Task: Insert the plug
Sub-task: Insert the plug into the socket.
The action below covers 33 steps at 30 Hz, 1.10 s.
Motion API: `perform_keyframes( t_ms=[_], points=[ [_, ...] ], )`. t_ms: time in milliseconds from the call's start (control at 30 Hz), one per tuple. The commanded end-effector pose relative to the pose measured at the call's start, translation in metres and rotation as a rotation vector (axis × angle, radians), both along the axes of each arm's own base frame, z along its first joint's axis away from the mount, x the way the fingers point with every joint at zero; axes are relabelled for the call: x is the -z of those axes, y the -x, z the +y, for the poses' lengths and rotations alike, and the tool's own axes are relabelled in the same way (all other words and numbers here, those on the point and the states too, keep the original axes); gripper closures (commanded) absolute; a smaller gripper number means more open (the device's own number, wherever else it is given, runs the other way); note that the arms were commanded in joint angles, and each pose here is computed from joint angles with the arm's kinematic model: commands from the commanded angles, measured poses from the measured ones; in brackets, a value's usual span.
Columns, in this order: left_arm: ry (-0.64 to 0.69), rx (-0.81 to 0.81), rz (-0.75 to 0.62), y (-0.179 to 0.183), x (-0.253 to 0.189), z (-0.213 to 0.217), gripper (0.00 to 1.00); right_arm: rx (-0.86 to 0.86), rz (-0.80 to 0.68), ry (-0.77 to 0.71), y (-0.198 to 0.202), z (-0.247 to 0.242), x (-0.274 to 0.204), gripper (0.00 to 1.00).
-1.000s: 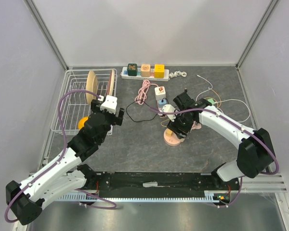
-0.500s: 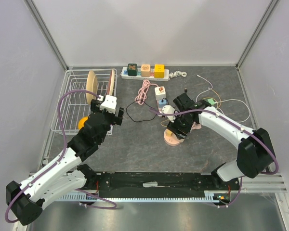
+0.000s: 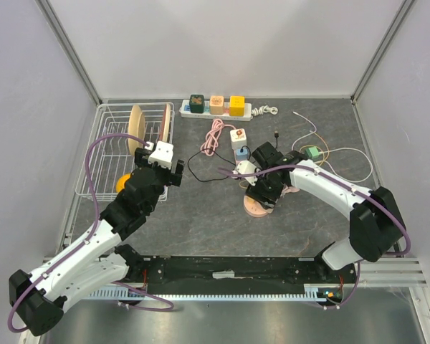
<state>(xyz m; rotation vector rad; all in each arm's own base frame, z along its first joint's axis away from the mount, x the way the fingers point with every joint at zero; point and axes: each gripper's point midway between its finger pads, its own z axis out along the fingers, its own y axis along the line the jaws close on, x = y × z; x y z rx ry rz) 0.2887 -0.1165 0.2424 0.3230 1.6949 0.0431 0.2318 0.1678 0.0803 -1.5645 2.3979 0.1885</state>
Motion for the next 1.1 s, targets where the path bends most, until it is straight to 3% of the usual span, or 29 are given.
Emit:
perform_keyframes(
  t_ms=[0,533,1067],
  points=[
    [0.023,-0.003,-0.049,-0.003,-0.014,0.001,0.05,-0.009,0.005,0.059,0.007,-0.013,0.015,1.0],
    [0.047,0.011,-0.058,0.0,-0.018,0.0,0.05,-0.005,0.081,0.122,0.011,-0.019,0.046,1.0],
    [0.068,0.03,-0.074,0.003,-0.023,-0.002,0.05,0.004,0.183,0.124,0.045,-0.037,0.085,1.0]
  ],
)
